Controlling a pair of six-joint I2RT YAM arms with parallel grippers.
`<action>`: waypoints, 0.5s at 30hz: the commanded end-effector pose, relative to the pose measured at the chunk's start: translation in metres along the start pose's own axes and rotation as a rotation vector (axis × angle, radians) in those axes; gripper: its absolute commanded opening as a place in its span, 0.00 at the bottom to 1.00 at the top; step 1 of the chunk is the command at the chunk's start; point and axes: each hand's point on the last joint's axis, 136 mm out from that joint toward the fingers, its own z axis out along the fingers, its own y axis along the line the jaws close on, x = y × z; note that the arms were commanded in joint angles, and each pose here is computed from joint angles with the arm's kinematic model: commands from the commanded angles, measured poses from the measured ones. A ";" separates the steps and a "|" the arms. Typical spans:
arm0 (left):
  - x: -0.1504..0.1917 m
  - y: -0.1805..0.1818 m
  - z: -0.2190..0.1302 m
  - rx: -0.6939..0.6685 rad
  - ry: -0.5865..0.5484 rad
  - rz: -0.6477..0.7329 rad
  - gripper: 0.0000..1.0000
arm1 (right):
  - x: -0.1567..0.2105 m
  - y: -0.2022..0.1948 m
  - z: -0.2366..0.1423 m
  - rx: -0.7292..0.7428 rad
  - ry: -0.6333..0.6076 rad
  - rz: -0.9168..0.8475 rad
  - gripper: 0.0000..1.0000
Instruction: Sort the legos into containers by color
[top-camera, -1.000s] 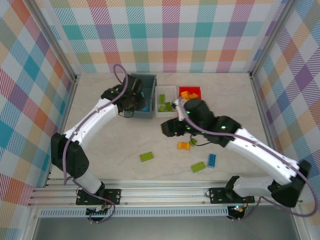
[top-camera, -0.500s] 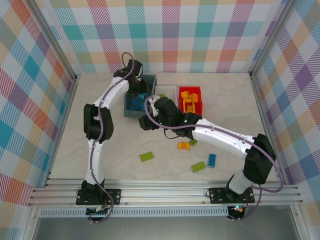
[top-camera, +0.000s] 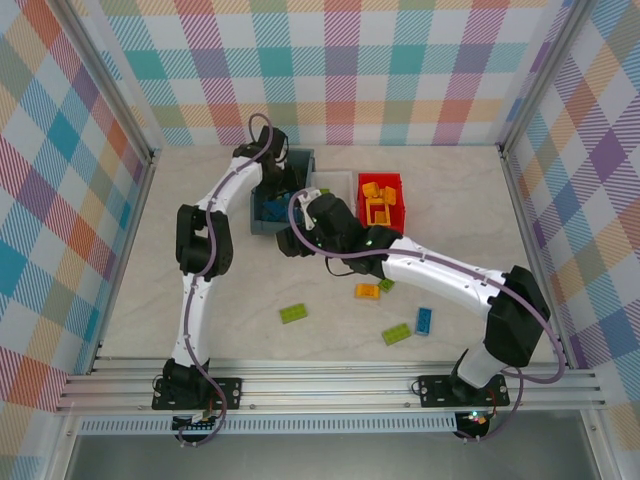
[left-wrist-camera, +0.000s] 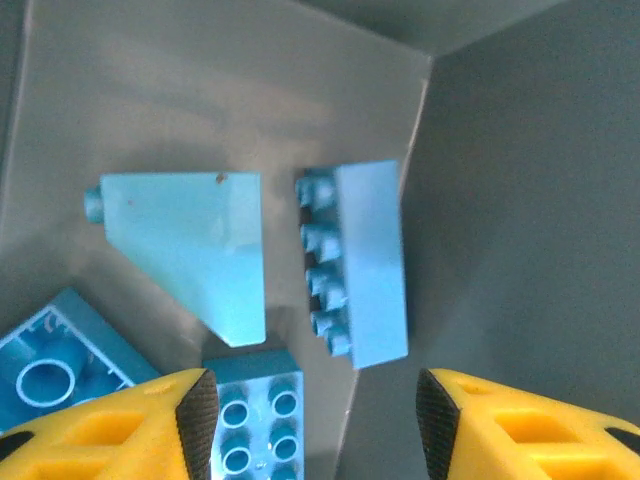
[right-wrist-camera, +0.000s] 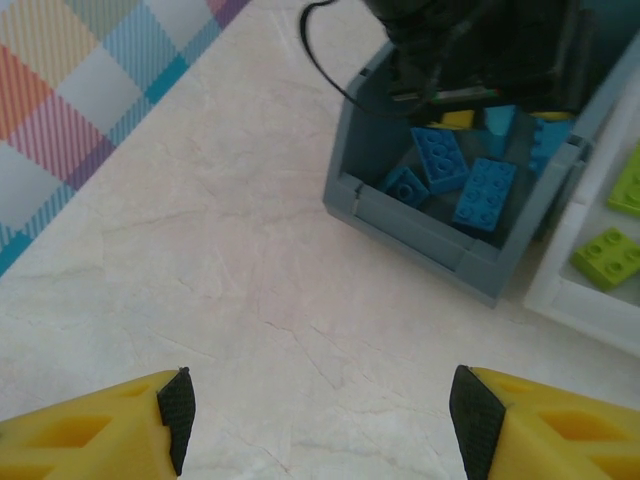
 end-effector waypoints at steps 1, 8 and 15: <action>-0.012 -0.011 -0.051 0.045 -0.075 -0.009 0.57 | 0.003 -0.029 -0.025 0.128 -0.018 0.075 0.70; 0.004 -0.026 -0.108 0.060 -0.160 -0.021 0.59 | 0.073 -0.100 -0.077 0.452 0.122 0.367 0.71; 0.063 -0.048 -0.162 0.118 -0.255 0.009 0.60 | 0.146 -0.120 -0.100 0.602 0.326 0.661 0.79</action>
